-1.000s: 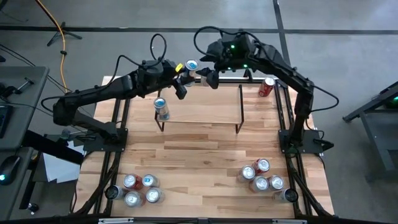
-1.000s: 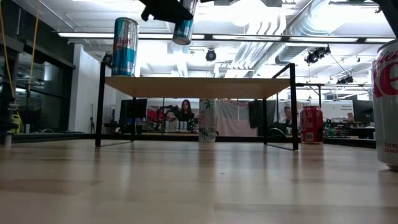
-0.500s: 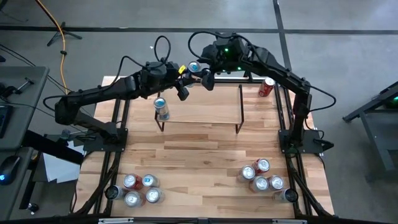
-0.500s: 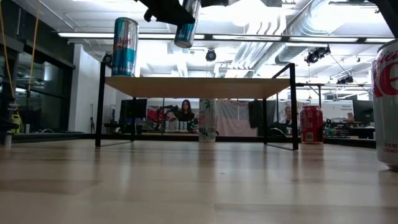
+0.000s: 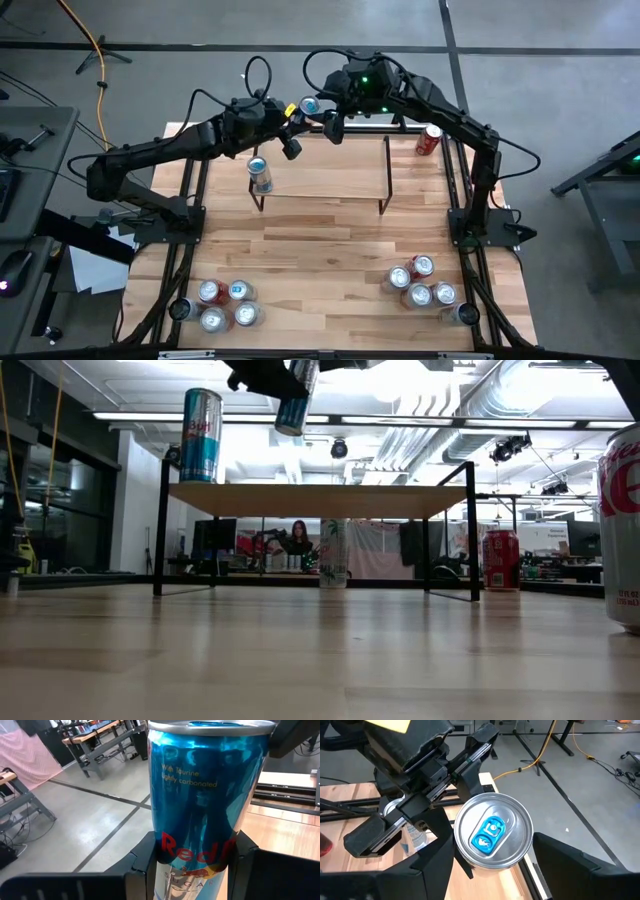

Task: Place canned beverage on shelf
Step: Put the right blue soda can aligned with the other blue soda can on the shelf

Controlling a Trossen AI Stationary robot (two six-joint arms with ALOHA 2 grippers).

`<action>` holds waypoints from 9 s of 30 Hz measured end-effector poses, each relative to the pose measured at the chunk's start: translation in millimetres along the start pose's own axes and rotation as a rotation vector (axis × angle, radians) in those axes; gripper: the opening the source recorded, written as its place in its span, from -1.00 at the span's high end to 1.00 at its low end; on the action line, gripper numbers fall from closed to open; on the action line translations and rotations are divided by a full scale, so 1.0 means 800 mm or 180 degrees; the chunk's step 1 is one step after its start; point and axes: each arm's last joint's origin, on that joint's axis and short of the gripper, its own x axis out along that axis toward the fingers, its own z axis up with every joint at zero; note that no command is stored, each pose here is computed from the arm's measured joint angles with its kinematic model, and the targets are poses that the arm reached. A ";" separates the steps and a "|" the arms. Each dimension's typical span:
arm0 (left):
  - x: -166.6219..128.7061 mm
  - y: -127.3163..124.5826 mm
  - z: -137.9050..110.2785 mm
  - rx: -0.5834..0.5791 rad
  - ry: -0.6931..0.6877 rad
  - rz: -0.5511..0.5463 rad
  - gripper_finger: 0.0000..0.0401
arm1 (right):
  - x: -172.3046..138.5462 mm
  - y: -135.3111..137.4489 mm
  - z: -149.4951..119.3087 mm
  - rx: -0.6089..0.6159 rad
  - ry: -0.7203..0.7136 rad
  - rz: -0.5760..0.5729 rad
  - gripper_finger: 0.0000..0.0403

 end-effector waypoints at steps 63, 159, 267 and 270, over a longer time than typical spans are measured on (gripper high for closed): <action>-0.002 0.003 0.005 0.0076 0.0006 -0.0083 0.10 | 0.030 0.003 -0.006 0.0261 0.0045 0.0033 -0.10; -0.212 0.075 -0.092 -0.1447 -0.0932 -0.0115 -0.07 | 0.042 0.102 -0.171 0.0131 0.1245 0.0448 0.79; -0.224 0.080 -0.096 -0.1593 -0.1050 -0.0005 -0.06 | 0.209 0.110 -0.195 0.1832 -0.0665 0.0208 1.00; -0.224 0.080 -0.096 -0.1601 -0.1048 0.0042 -0.06 | 0.211 0.114 -0.194 0.1820 -0.0736 0.0248 1.00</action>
